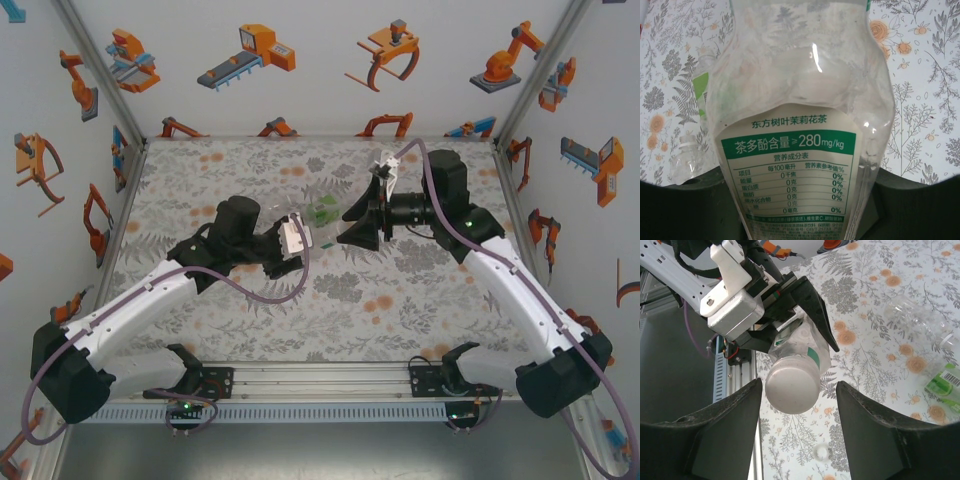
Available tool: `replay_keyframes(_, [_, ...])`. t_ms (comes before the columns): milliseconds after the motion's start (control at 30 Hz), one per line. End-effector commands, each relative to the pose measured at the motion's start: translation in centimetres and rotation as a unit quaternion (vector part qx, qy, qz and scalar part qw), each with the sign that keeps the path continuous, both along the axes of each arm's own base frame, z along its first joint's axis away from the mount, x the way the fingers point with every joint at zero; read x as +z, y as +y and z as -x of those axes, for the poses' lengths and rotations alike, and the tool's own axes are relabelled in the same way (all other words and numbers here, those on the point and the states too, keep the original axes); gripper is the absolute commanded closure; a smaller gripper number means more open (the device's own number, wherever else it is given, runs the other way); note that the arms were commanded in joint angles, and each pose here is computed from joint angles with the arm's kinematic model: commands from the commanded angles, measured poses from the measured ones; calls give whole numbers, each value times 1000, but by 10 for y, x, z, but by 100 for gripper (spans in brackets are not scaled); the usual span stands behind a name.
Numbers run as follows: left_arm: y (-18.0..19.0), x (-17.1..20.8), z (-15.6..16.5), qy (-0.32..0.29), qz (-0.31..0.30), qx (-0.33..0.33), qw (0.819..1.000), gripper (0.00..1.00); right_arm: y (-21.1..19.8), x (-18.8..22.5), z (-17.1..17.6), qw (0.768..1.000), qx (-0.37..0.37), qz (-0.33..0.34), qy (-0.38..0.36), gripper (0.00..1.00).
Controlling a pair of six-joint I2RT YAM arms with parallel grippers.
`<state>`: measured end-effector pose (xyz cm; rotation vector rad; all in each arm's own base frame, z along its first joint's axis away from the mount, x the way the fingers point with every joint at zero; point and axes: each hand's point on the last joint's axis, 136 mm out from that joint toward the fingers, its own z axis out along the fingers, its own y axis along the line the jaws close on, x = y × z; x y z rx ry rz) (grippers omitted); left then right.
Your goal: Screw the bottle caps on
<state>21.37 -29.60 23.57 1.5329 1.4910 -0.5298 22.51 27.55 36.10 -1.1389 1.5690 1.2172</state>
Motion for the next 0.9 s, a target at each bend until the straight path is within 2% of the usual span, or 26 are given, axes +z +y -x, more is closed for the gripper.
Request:
replay_keyframes(0, [-1, 19, 1, -9, 18, -1, 1000, 100, 2, 3, -1, 1000, 5, -7, -24, 44])
replay_keyframes(333, [0, 16, 2, -6, 11, -1, 1000, 100, 7, 6, 0, 1000, 16, -18, -18, 45])
replay_keyframes(433, [2, 15, 1, -8, 7, 2, 1000, 100, 7, 5, -2, 1000, 12, -15, -18, 51])
replay_keyframes(700, [2, 17, -2, -12, 8, 10, 1000, 100, 8, 1, -2, 1000, 11, -10, -3, 60])
replay_keyframes(767, [3, 18, -3, -14, 9, 14, 1000, 100, 9, 1, -2, 1000, 9, -11, 6, 65])
replay_keyframes(800, [3, 18, -4, -14, 9, 16, 1000, 100, 9, 0, -2, 1000, 7, -10, 12, 65])
replay_keyframes(867, [3, 19, -5, -16, 10, 18, 1000, 100, 10, -1, -2, 1000, 6, -11, 23, 56])
